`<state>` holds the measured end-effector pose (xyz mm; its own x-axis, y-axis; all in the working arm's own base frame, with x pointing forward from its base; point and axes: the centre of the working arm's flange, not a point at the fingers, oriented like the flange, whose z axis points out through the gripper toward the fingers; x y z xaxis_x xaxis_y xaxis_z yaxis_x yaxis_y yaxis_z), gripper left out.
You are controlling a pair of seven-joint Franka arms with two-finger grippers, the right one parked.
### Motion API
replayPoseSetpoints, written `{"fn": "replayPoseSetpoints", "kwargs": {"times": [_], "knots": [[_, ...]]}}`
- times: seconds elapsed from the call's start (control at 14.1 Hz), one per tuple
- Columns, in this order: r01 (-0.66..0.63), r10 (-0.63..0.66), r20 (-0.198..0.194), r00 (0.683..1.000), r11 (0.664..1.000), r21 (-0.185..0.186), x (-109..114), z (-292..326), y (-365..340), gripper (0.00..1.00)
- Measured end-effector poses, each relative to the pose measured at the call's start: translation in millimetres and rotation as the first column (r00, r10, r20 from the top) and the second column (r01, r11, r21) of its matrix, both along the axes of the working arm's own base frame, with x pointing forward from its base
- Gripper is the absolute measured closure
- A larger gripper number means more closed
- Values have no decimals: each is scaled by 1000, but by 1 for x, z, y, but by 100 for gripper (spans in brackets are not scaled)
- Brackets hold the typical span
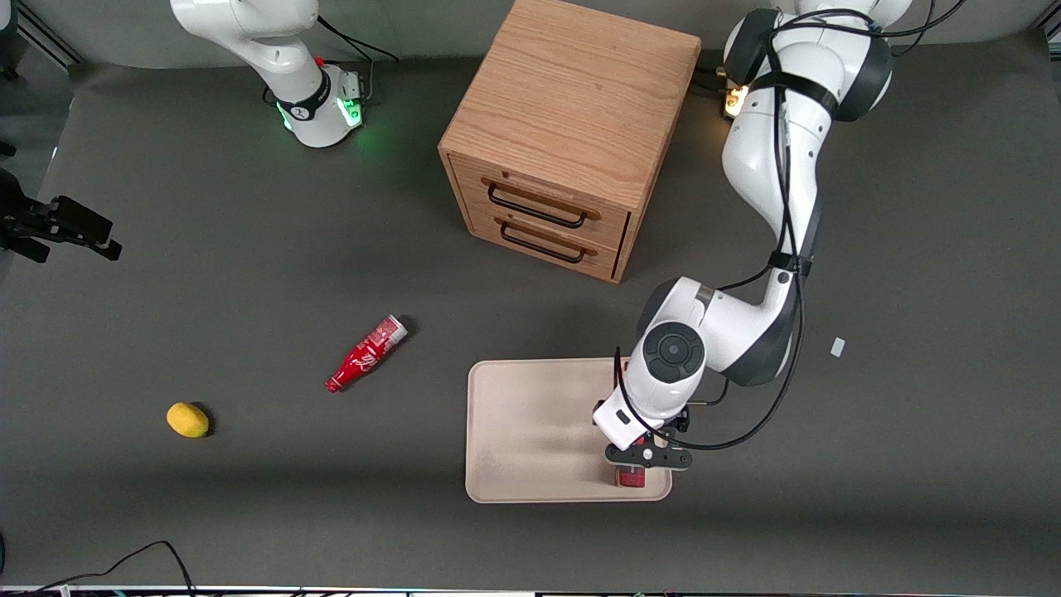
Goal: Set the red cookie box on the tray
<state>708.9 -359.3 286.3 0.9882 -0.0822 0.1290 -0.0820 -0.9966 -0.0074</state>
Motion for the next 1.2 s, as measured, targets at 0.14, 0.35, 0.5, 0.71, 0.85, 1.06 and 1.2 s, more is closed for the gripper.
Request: {"fn": "replayPoseSetpoints", "kwargs": {"times": [0.14, 0.35, 0.5, 0.71, 0.85, 1.06, 1.2], "knots": [[-9, 10, -11, 1000, 1000, 8, -5, 50, 3, 0], [-19, 20, -38, 999, 999, 29, -29, 147, 20, 0], [-7, 8, -42, 999, 999, 40, -53, 193, 46, 0], [56, -51, -77, 996, 996, 65, -88, 233, 128, 0], [84, -76, -100, 992, 994, 71, -108, 251, 193, 0], [82, -73, -119, 990, 994, 73, -145, 266, 270, 0], [50, -40, -136, 990, 996, 73, -168, 277, 308, 0]]}}
